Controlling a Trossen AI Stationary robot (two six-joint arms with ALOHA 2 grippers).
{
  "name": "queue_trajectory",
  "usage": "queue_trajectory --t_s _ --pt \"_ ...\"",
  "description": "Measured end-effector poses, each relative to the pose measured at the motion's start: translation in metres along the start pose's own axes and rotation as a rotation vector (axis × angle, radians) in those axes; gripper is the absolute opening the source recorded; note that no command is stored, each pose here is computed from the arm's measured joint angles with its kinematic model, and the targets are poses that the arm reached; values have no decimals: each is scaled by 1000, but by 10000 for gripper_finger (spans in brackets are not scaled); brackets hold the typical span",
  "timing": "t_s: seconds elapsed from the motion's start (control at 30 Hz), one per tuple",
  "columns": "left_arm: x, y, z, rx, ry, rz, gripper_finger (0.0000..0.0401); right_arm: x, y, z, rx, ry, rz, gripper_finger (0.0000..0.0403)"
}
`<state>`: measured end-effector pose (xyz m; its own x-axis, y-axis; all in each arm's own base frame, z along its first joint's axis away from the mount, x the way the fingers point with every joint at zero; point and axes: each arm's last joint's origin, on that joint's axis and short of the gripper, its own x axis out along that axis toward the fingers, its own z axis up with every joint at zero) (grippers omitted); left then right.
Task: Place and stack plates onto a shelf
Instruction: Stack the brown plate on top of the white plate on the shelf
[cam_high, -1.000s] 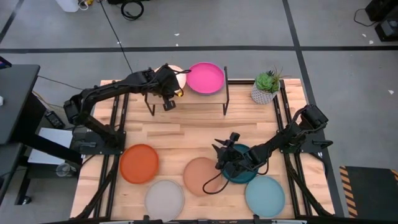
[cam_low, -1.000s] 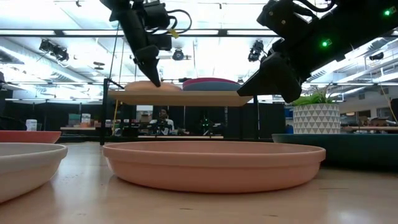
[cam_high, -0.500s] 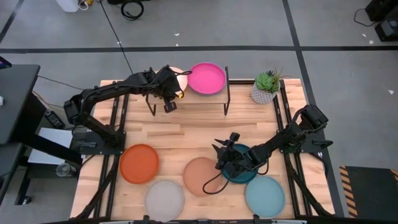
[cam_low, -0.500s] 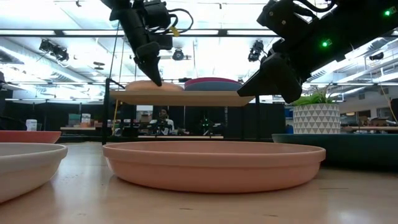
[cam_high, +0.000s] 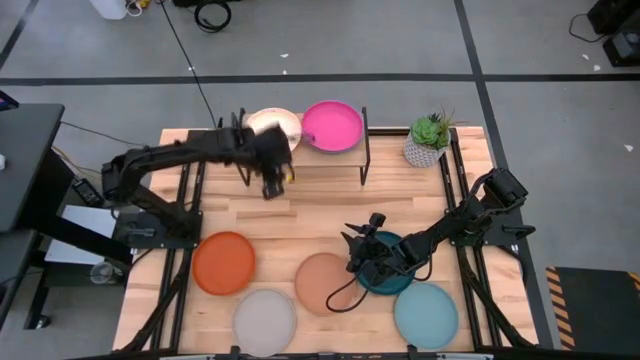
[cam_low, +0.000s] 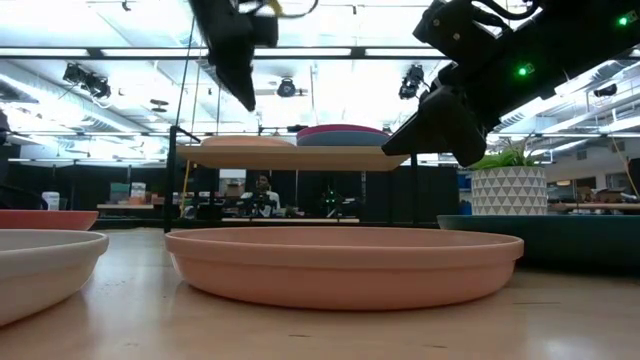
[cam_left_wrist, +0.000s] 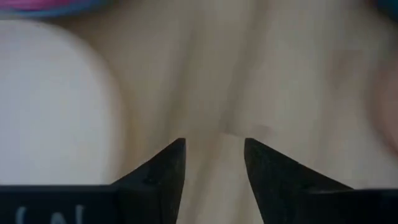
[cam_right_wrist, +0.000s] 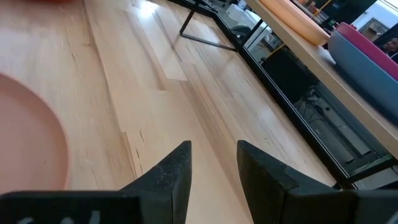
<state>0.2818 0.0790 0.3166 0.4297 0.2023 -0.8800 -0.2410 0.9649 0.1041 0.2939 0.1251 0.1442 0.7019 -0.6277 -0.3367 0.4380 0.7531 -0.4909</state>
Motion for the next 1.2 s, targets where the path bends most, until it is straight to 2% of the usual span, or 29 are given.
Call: queue_trajectory --t_s 0.1,0.2,0.4,0.57,0.8,0.87,0.97,1.07,1.2 --pt "3 -42 -10 40 68 -68 173 0 0 0 -16 1 0 134" --pt "12 -86 -21 28 53 -129 173 0 0 1 -35 -4 1 134" --pt "35 -157 -47 -197 -71 -289 173 0 0 2 -38 -9 1 134" --pt "56 -189 -63 -349 -68 -317 173 0 0 3 -39 -16 -25 134" --pt "94 -216 -63 -348 21 -265 153 0 -1 3 -47 -19 -41 134" --pt "104 -221 -58 -301 54 -267 148 0 -1 3 -48 -20 -41 134" --pt "107 -231 -48 -148 70 -330 145 0 -1 3 -48 -20 -42 134" --pt "95 -248 -39 65 20 -420 144 0 -1 3 -50 -20 -41 134" --pt "74 -271 -38 317 -85 -451 144 0 -1 3 -49 -19 -42 134"
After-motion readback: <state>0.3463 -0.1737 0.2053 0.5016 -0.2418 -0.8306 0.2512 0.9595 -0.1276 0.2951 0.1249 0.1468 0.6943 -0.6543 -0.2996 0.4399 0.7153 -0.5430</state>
